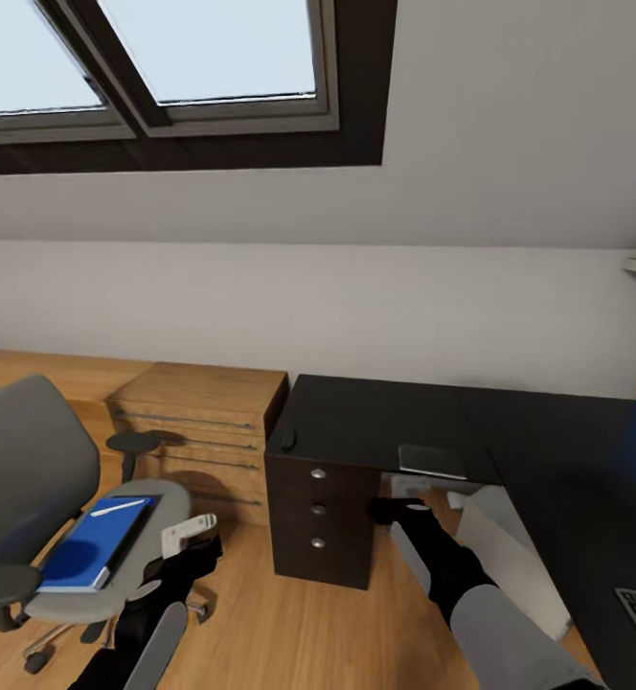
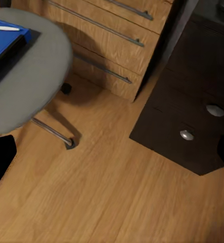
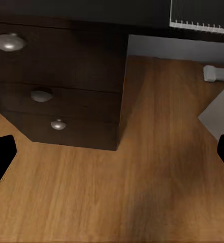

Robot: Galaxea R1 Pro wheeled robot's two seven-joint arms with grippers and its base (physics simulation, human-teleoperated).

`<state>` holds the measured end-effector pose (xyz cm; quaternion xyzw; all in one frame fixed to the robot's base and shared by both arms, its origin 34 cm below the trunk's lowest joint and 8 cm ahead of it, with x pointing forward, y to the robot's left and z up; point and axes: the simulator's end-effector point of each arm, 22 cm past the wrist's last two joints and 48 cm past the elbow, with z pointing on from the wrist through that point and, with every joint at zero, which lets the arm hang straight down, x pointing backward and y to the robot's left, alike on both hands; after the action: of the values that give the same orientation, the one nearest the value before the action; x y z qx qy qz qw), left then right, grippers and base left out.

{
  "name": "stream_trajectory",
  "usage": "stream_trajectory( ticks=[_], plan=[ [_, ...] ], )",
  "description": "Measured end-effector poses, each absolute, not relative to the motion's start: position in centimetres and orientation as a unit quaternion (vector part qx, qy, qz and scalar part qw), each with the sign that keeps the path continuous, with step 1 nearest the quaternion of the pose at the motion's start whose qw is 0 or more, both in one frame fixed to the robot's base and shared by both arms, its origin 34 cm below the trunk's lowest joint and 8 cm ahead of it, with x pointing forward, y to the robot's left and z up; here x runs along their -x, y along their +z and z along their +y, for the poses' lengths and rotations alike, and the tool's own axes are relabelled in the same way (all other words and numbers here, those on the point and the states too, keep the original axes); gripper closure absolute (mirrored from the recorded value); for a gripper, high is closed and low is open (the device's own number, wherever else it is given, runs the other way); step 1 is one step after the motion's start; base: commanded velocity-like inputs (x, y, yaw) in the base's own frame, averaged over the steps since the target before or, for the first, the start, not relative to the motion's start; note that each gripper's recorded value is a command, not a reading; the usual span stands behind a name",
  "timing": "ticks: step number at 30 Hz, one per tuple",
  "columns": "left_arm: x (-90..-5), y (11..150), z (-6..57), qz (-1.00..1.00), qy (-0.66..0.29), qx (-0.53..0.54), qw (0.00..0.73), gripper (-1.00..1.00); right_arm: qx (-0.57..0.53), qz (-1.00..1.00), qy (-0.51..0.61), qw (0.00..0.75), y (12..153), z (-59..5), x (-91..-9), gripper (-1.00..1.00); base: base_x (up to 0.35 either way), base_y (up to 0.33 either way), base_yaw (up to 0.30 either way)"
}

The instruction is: In the bedroom, organize the workspace by keeping the computer under the desk, ensuring the monitor is on the desk, placing the keyboard on the desk next to the monitor, placing the mouse on the desk next to the keyboard, moving the folder from the swivel chair onto the desk next to the mouse, stacking the notebook on top of the folder with the pen on top of the notebook, and positioning the swivel chair next to the desk.

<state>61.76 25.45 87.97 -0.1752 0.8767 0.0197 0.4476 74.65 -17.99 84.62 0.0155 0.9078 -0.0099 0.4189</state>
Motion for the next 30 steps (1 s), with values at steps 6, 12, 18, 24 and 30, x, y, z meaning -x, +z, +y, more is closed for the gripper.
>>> stream_trajectory(
  ticks=[6, 12, 18, 24, 30],
  plan=[
    [-61.7, 88.1, 25.2, 0.880, 0.019, 0.169, 0.444, -1.00, -0.019, 0.917, 0.000, 0.398, 85.4, -17.6, -74.8, -1.00, 0.326, 0.111, 0.000],
    [-61.6, 87.8, 24.9, 0.882, 0.020, 0.165, 0.441, -1.00, -0.016, 0.906, 0.008, 0.423, 87.3, -17.0, -75.1, -1.00, 0.301, 0.211, 0.000],
    [-61.1, 86.4, 24.2, 0.890, 0.022, 0.154, 0.428, -1.00, -0.019, 0.895, 0.022, 0.445, 88.4, -16.3, -74.2, -1.00, 0.291, 0.230, 0.000],
    [-60.7, 85.5, 23.8, 0.896, 0.023, 0.149, 0.419, -1.00, -0.015, 0.895, 0.026, 0.446, 88.1, -15.5, -73.6, -1.00, 0.231, 0.149, 0.131],
    [-60.7, 85.5, 22.4, 0.896, 0.020, 0.135, 0.422, -1.00, -0.003, 0.895, 0.025, 0.445, 87.7, -14.8, -73.4, -1.00, 0.032, 0.013, 0.246]
  ],
)
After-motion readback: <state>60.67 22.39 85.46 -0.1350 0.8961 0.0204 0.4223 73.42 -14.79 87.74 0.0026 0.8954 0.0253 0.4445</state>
